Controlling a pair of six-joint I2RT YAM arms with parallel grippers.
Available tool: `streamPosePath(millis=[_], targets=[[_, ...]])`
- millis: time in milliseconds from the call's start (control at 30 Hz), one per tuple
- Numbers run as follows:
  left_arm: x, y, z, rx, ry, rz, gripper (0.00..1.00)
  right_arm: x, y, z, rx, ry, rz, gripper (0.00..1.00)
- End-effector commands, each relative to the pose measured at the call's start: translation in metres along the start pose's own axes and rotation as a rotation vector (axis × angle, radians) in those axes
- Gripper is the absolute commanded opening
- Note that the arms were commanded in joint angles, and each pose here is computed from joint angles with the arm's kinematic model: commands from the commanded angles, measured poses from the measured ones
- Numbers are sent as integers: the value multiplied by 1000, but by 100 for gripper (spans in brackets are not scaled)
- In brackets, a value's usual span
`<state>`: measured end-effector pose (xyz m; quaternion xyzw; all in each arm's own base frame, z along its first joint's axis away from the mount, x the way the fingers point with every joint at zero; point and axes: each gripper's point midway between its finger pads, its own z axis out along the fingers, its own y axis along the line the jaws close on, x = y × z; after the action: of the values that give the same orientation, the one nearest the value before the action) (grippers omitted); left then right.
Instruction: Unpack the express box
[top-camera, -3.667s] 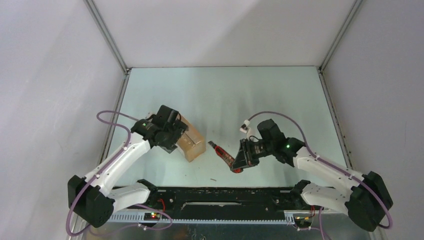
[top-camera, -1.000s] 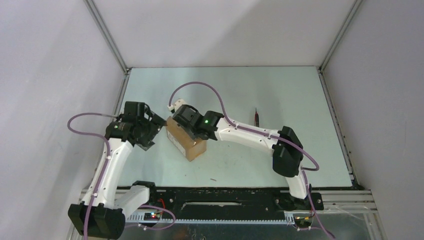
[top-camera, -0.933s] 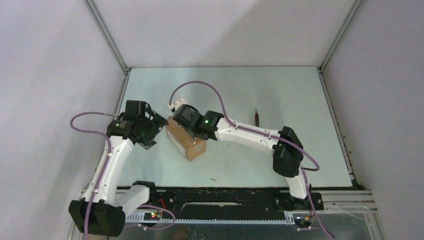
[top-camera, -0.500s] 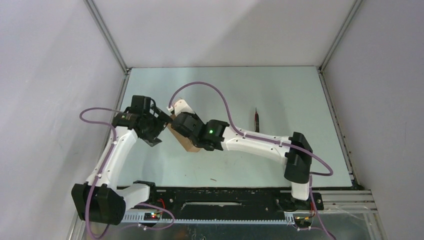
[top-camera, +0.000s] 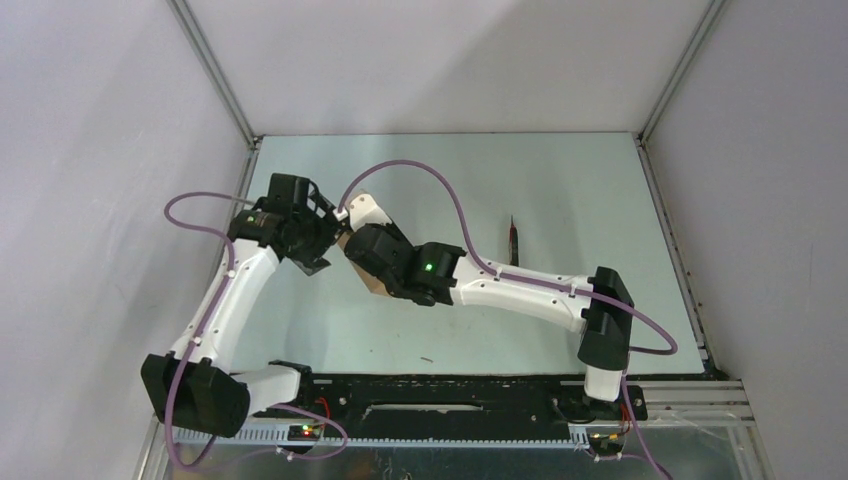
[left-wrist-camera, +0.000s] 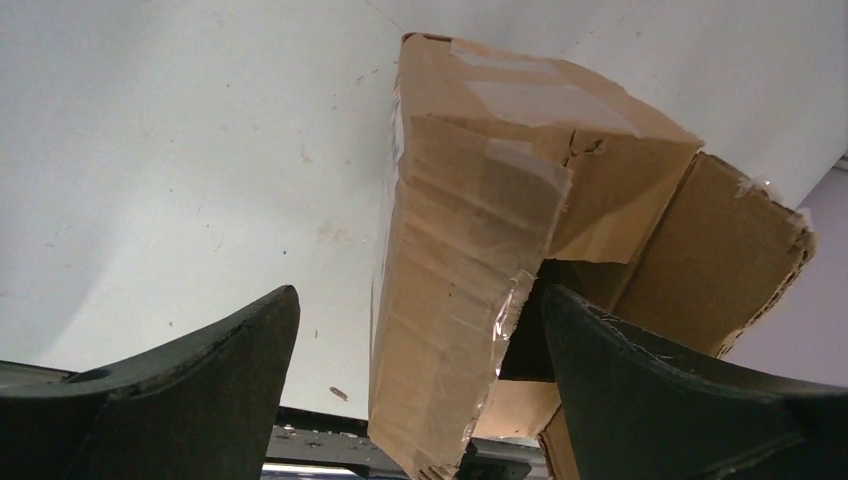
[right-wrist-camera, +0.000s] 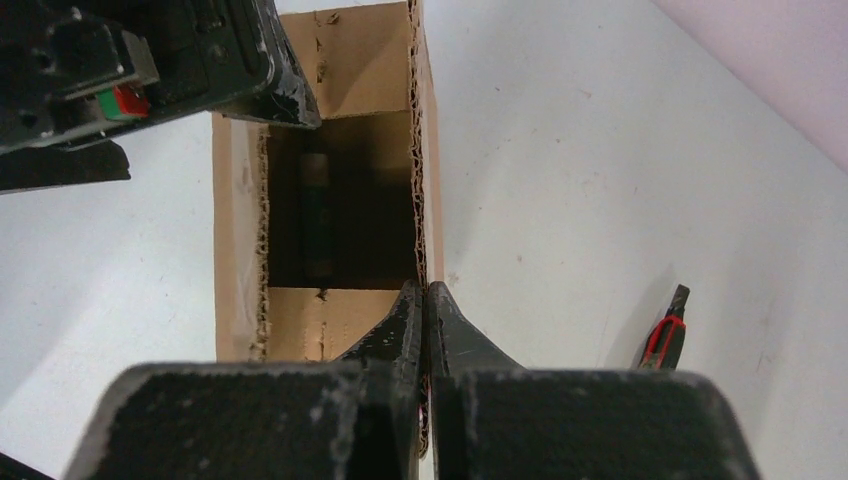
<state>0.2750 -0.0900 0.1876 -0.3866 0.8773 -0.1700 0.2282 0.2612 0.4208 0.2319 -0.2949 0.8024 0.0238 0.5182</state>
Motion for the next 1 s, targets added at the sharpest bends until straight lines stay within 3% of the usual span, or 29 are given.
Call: streamPosePath(millis=[0, 200, 400, 533, 867, 967], targets=[[-6, -12, -14, 28, -31, 55, 94, -38, -22, -15, 37, -106, 105, 0], [9, 4, 2, -23, 9, 55, 84, -39, -36, -10, 37, -91, 179, 0], [1, 11, 1, -23, -64, 60, 52, -42, -44, -8, -72, -91, 287, 0], [-11, 6, 2, -11, -117, 87, 33, -40, -34, -8, -266, -64, 416, 0], [-14, 2, 13, 4, -146, 141, 35, -11, -24, -2, -623, 55, 736, 0], [-9, 5, 18, 8, -131, 140, 26, -6, -21, 3, -678, 81, 804, 0]])
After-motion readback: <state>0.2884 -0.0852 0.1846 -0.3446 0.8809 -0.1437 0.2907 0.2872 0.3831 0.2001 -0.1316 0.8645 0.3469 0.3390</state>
